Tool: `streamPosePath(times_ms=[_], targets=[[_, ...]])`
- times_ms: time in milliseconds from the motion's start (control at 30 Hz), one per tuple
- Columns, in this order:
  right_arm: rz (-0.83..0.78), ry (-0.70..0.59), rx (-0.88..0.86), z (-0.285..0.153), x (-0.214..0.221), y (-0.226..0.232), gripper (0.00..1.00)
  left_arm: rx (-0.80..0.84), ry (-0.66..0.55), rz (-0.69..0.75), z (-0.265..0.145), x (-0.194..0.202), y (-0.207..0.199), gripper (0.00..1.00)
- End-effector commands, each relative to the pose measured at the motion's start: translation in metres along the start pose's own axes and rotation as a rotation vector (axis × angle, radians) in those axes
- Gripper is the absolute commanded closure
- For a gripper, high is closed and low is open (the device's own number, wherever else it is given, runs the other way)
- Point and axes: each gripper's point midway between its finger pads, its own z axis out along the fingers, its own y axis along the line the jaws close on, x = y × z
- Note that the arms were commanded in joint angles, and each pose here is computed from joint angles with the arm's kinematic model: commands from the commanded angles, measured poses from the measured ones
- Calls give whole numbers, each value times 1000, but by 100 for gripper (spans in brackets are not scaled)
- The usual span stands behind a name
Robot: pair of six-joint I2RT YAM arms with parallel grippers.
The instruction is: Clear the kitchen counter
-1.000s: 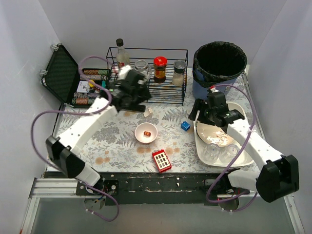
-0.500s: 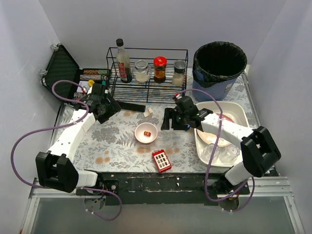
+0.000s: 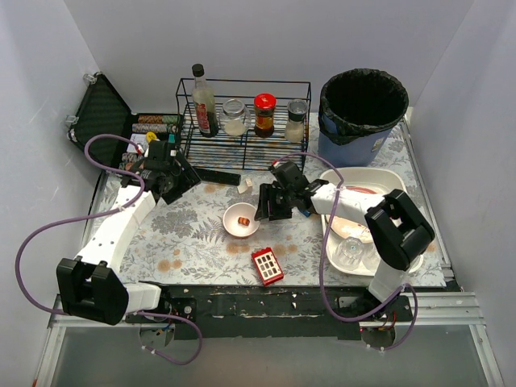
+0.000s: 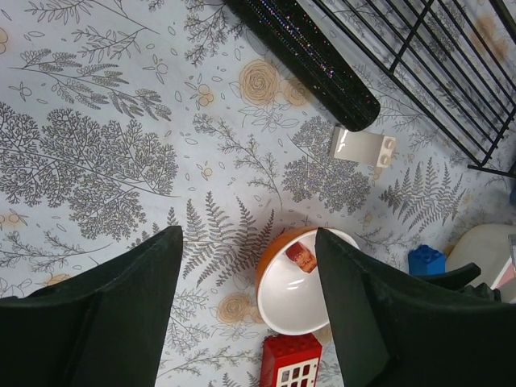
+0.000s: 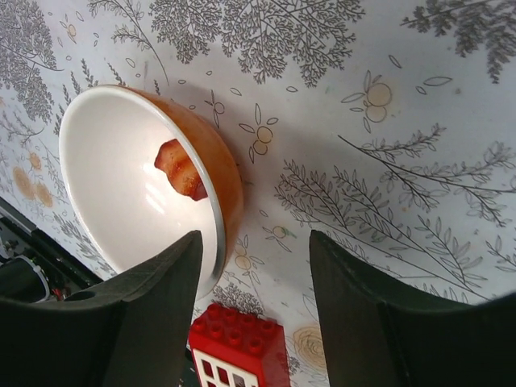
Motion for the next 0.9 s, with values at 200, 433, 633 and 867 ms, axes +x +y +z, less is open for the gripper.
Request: streamPosePath(times_ms=[200, 433, 633, 867], targets=[[-98, -13, -29, 19, -13, 30, 55, 36, -15, -1, -7, 1, 1, 34], [-148, -67, 15, -3, -27, 32, 85, 40, -12, -2, -5, 2, 0, 34], [-179, -110, 68, -34, -38, 30, 98, 45, 2, -5, -1, 5, -1, 34], [-122, -201, -40, -111, -84, 27, 99, 39, 5, 2, 1, 6, 2, 34]])
